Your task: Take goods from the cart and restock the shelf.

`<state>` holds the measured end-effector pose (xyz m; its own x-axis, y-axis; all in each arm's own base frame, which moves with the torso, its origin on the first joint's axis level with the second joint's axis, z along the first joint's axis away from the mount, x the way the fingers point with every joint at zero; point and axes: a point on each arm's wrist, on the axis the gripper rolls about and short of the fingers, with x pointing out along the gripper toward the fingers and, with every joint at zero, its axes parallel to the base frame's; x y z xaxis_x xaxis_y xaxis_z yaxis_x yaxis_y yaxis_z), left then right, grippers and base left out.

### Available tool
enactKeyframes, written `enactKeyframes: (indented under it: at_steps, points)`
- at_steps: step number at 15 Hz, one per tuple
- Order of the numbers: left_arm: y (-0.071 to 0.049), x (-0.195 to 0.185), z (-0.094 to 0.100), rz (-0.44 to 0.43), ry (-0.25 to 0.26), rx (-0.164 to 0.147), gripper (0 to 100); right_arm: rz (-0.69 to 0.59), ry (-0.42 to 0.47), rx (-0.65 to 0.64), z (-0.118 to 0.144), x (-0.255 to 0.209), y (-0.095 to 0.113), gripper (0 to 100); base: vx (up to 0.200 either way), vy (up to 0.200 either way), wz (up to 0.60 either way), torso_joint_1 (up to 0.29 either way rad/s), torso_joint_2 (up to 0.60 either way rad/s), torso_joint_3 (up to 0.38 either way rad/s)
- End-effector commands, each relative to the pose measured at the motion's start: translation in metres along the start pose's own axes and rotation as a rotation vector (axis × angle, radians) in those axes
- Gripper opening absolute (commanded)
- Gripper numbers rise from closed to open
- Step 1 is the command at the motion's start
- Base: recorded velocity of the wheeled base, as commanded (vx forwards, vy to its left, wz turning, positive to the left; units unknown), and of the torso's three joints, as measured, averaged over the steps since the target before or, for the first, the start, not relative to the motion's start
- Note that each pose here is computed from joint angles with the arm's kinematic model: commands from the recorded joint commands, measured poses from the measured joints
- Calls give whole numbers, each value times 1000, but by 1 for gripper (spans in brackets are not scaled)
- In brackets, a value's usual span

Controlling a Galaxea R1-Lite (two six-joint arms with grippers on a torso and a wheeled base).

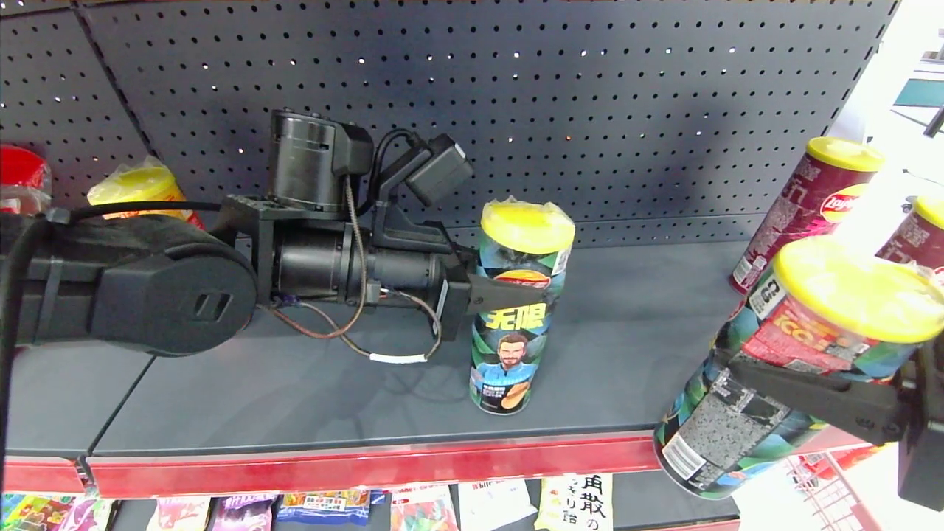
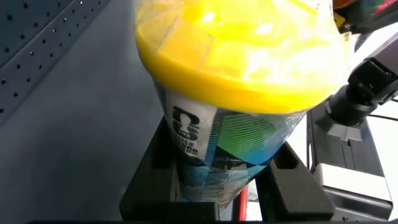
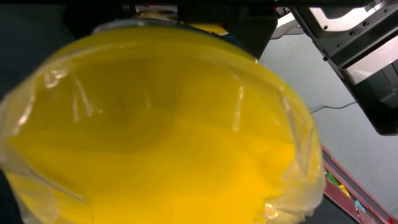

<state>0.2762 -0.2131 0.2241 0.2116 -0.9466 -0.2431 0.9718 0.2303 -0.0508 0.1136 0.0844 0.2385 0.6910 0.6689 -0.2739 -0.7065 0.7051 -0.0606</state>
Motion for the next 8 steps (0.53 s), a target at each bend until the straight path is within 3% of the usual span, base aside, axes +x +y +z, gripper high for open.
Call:
enactKeyframes:
  at_steps: [1,8]
  points:
    - [-4,1,0,-9,1,-4,0,1,2,0,0,1,0,0,0,0,0,0,0,0]
    - [-8,3,-3,5,7,-4,0,0,3,0,0,1,0,0,0,0,0,0,0,0]
